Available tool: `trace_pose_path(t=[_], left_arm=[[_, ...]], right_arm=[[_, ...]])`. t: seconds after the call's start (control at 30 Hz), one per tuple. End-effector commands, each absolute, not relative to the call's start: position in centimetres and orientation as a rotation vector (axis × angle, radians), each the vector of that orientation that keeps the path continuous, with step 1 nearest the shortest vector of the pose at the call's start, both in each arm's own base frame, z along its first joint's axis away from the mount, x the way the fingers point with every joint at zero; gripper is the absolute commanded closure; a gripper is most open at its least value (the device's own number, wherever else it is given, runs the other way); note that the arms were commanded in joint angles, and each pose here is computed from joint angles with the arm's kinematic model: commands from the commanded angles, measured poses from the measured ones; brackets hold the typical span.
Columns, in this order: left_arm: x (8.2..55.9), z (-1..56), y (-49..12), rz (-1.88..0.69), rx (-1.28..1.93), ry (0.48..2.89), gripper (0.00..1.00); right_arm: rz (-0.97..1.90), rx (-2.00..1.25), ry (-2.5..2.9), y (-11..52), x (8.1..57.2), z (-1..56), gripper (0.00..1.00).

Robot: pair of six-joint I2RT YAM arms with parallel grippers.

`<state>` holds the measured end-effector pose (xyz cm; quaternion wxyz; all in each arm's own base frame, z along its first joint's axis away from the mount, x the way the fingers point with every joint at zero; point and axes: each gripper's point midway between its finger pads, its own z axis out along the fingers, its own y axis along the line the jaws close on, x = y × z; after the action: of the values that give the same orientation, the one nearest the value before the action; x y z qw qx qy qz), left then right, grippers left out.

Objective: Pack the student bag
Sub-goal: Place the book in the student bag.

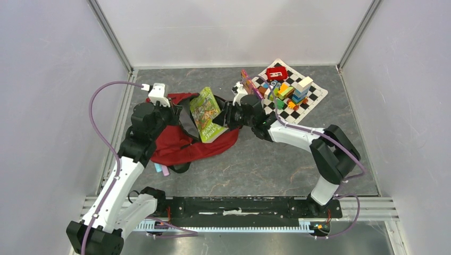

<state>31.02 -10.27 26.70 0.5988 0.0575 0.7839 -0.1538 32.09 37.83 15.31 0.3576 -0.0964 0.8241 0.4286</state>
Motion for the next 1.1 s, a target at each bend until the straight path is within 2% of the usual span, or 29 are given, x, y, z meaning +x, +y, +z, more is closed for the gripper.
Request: trace_pose_path(t=[0.0, 0.4, 0.7, 1.07], left_arm=[[31.1, 27.9, -10.2, -0.326, 0.186, 1.753, 0.98], [31.0, 28.1, -10.9, -0.367, 0.203, 1.736, 0.98], [30.3, 32.6, -10.4, -0.381, 0.146, 1.688, 0.98], [29.8, 33.4, -9.2, -0.324, 0.119, 1.677, 0.98]], right_arm=[[1.33, -0.155, 1.797, 41.3, 35.4, 24.8, 1.0], [1.625, -0.052, 1.71, 45.2, 32.9, 25.9, 1.0], [1.703, 0.03, 1.703, 46.6, 31.9, 24.9, 1.0], [1.457, 0.044, 1.984, 46.8, 32.5, 13.6, 1.0]])
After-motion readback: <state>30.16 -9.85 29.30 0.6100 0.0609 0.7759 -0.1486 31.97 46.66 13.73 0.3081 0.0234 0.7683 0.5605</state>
